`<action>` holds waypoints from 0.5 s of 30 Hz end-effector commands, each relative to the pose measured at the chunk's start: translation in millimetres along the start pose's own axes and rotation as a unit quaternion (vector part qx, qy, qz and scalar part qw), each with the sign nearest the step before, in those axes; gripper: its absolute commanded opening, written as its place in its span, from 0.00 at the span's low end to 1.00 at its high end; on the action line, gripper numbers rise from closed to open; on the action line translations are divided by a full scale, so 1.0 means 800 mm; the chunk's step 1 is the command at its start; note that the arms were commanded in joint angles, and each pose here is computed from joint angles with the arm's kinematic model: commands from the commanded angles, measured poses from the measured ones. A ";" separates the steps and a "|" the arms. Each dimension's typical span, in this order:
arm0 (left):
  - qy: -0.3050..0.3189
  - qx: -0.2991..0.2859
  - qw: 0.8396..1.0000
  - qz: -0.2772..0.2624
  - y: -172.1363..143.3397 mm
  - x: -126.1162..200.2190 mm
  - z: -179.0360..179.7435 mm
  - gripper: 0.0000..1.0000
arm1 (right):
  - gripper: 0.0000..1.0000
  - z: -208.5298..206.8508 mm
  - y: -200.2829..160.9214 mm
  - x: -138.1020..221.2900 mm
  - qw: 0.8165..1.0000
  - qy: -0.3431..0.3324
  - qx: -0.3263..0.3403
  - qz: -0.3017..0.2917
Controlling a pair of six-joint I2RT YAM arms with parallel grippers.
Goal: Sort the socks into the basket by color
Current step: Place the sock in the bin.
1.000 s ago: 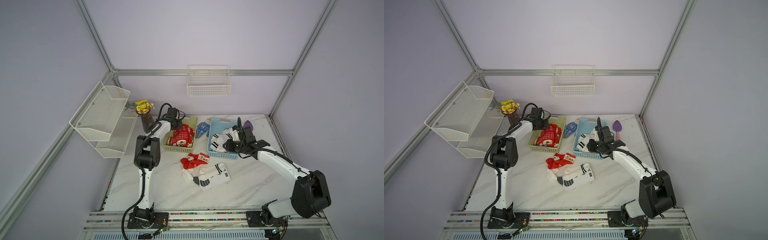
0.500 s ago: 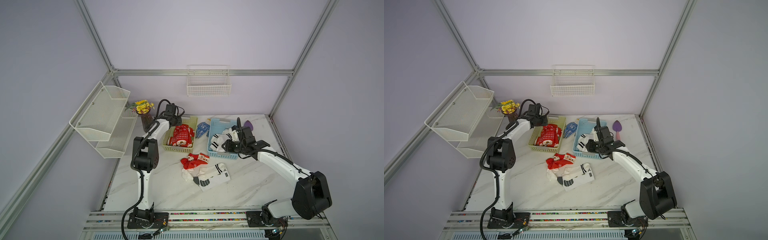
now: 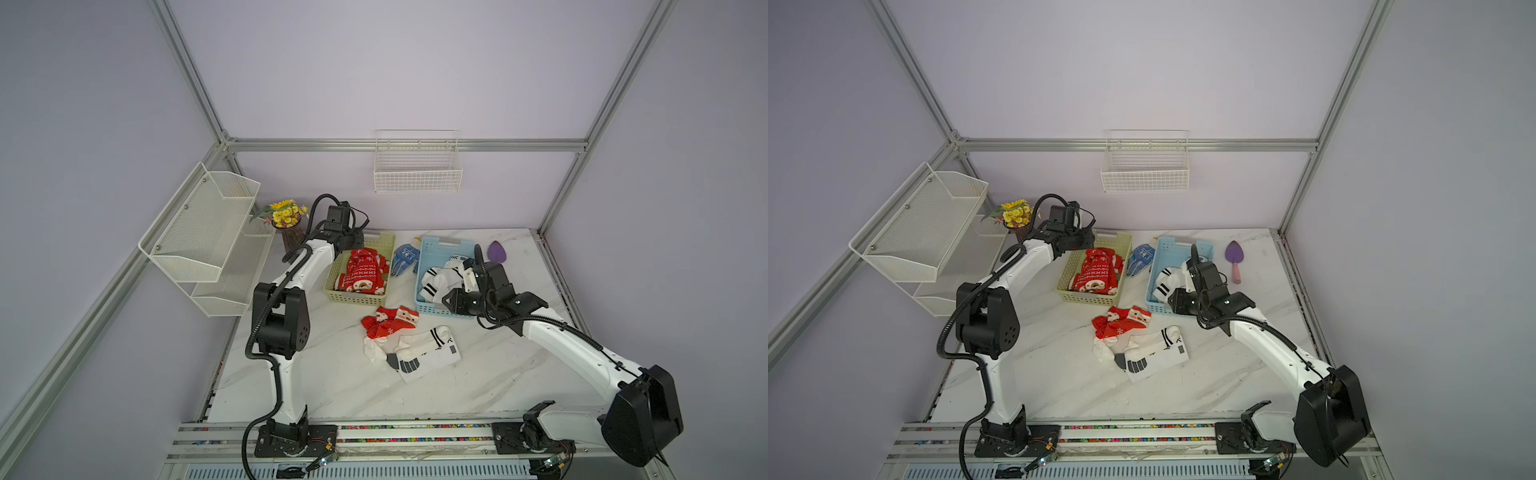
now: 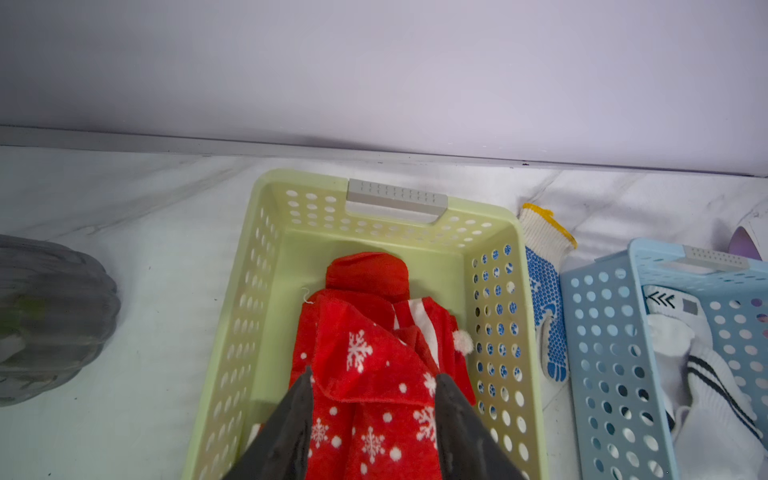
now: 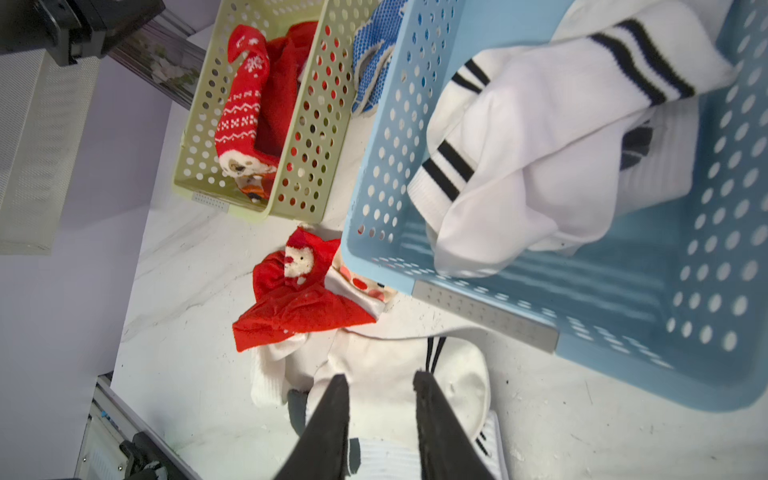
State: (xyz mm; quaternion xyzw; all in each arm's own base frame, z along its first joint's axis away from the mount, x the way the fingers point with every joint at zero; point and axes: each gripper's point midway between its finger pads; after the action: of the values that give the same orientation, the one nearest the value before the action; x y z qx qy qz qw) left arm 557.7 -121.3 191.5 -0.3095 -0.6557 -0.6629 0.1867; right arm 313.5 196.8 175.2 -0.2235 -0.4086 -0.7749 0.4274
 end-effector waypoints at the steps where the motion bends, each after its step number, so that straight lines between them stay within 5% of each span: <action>1: -0.018 -0.018 0.999 -0.037 0.024 0.044 -0.020 0.48 | 0.31 -0.008 -0.020 0.006 1.000 -0.021 -0.023 0.001; 15: -0.036 -0.026 0.998 -0.035 -0.004 0.081 -0.058 0.48 | 0.33 -0.032 -0.090 0.017 0.994 -0.051 -0.092 -0.015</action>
State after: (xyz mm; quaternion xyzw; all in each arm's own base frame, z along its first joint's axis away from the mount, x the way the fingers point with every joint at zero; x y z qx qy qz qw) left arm 508.5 -152.7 218.6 -0.3259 -0.6489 -0.6711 0.1495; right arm 248.3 199.2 146.9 -0.2680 -0.3776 -0.7894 0.4031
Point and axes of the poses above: each gripper's point midway between its finger pads, its own x axis back along the fingers, its own z axis along the line the jaws close on, y = z × x, and after that the axes turned 10 degrees about -x, right-handed
